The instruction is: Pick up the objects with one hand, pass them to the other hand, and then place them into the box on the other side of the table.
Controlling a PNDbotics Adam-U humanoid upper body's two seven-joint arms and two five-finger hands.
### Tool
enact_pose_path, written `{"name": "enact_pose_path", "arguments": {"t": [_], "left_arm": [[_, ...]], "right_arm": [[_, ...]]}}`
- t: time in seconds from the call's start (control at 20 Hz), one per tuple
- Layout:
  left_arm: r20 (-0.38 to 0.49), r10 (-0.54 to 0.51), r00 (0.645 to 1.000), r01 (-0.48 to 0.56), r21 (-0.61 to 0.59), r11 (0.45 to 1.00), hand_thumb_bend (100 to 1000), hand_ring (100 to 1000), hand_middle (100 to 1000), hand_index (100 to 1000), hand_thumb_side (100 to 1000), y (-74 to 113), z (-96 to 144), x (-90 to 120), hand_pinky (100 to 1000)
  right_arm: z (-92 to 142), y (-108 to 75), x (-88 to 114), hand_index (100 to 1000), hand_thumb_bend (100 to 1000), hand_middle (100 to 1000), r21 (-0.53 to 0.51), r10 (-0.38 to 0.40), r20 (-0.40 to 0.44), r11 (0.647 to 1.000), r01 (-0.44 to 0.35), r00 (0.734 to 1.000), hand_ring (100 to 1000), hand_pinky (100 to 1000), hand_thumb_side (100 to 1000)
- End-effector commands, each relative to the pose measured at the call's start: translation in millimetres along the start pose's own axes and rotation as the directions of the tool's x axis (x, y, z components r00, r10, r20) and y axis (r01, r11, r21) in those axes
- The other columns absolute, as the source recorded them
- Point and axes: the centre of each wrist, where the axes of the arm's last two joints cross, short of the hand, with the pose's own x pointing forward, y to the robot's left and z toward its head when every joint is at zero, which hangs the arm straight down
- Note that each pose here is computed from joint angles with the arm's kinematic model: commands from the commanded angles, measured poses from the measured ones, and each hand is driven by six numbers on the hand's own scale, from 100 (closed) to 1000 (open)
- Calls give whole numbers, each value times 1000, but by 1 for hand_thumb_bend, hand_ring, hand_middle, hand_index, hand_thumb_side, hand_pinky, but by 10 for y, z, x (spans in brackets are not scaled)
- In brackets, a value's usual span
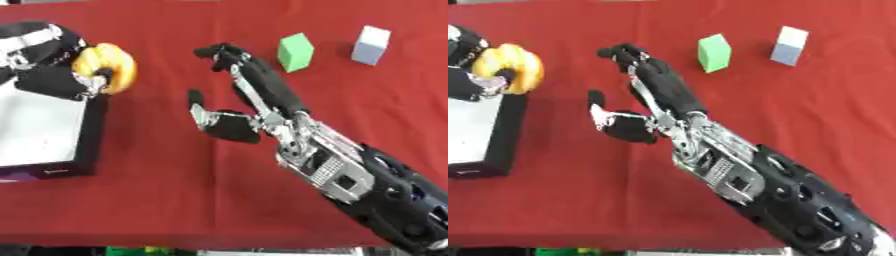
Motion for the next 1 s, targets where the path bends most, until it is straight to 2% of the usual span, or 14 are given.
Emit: {"name": "enact_pose_path", "arguments": {"t": [0.05,0.45,0.6,0.8,1.0], "left_arm": [[-30,-7,1000,10,118,993,100,541,373,362,263,244,198,-118,759],[-166,24,986,7,182,983,100,556,398,391,243,231,254,-582,761],[-201,31,979,6,179,984,100,573,435,465,198,217,207,-703,769],[-243,23,970,18,164,986,100,602,478,520,152,195,99,-862,784],[-294,14,956,33,154,988,100,670,549,643,107,176,-22,-1038,817]], "right_arm": [[-3,-108,27,868,100,786,-30,-3,12,1000,4,1000,757,792,424],[11,-203,40,858,100,768,-69,-13,16,997,14,1000,747,789,406],[18,-257,58,855,100,764,-94,-21,21,995,23,1000,743,787,398],[33,-324,99,853,100,761,-117,-35,35,992,39,999,740,785,392],[49,-366,128,852,100,759,-126,-43,43,991,48,998,738,784,390]]}}
